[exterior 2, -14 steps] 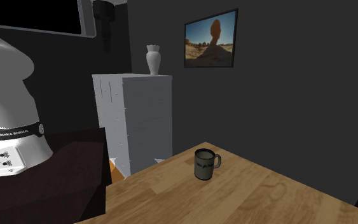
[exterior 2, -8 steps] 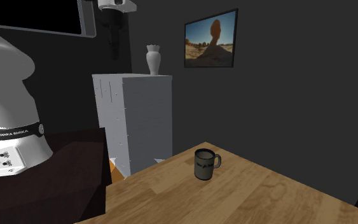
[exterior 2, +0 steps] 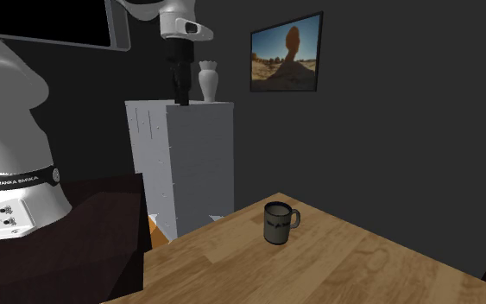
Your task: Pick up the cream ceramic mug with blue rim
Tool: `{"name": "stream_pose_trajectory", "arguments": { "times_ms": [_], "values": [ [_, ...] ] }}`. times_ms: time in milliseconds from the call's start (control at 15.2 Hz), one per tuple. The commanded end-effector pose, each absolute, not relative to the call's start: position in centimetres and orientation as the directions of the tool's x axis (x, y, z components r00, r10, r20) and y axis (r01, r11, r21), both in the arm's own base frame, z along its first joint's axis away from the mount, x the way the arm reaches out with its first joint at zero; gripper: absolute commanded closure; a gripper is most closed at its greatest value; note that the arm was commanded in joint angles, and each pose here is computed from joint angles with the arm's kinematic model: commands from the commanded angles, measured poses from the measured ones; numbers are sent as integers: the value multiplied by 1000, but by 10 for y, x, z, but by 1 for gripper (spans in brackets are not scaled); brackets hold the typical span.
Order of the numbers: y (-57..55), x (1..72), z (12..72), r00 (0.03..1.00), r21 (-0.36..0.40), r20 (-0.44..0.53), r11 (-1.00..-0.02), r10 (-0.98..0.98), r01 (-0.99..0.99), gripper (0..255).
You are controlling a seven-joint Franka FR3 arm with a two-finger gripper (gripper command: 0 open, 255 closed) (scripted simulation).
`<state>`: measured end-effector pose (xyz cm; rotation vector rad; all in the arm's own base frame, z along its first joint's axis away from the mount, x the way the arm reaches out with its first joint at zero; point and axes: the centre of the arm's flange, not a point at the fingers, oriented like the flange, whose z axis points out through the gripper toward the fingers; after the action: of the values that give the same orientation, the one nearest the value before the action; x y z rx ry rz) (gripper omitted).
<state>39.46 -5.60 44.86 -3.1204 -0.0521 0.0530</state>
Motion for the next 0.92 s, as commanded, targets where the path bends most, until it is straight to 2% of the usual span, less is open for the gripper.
{"name": "stream_pose_trajectory", "arguments": {
  "times_ms": [0,858],
  "values": [
    [-70,410,427,999,-24,-33,-999,42,41,0],
    [-160,506,313,996,-49,-34,-995,88,86,0]
  ]
}}
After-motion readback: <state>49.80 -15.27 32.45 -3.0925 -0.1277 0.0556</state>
